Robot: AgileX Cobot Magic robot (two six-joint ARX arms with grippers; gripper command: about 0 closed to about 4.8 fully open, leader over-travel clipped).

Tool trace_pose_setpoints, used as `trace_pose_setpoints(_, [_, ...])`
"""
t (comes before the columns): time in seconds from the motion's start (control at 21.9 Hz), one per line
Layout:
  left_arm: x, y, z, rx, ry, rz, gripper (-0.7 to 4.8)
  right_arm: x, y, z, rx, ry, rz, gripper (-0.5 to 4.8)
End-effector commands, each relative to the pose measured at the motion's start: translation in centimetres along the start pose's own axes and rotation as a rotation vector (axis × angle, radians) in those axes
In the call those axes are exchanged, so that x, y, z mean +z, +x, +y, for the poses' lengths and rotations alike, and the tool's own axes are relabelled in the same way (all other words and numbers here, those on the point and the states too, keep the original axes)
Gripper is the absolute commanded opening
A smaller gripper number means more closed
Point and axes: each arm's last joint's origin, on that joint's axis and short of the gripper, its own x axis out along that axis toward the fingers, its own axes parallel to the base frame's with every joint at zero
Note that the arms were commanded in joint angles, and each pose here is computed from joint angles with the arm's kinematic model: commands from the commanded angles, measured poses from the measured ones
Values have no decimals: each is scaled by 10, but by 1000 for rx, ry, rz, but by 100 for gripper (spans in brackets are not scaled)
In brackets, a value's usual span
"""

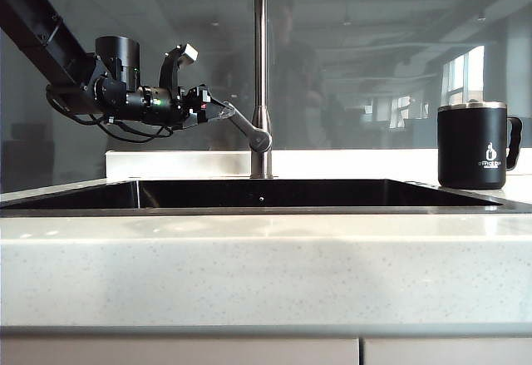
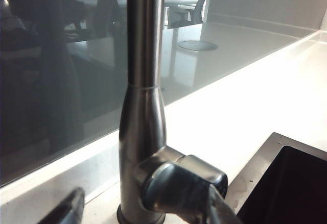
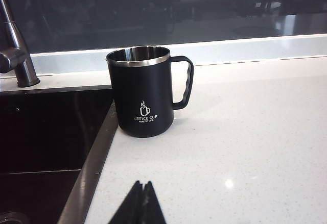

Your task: Pick up the mug next to the sink, go to the faucet to get some water, pour the water into the sink, and finally put the mug back to its place.

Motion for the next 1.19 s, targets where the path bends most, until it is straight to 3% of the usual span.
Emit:
trace_pose_setpoints(0.05, [6, 0, -1, -1, 13, -14, 301, 1, 0, 0, -1, -2, -18, -8])
trace_pose_setpoints(0.68, [12, -3, 2, 22, 9, -36, 301, 1, 0, 0, -1, -2, -18, -8])
trace_pose_setpoints(1.19, [91, -20, -12, 115, 90, -135, 301, 1, 0, 0, -1, -2, -18, -8])
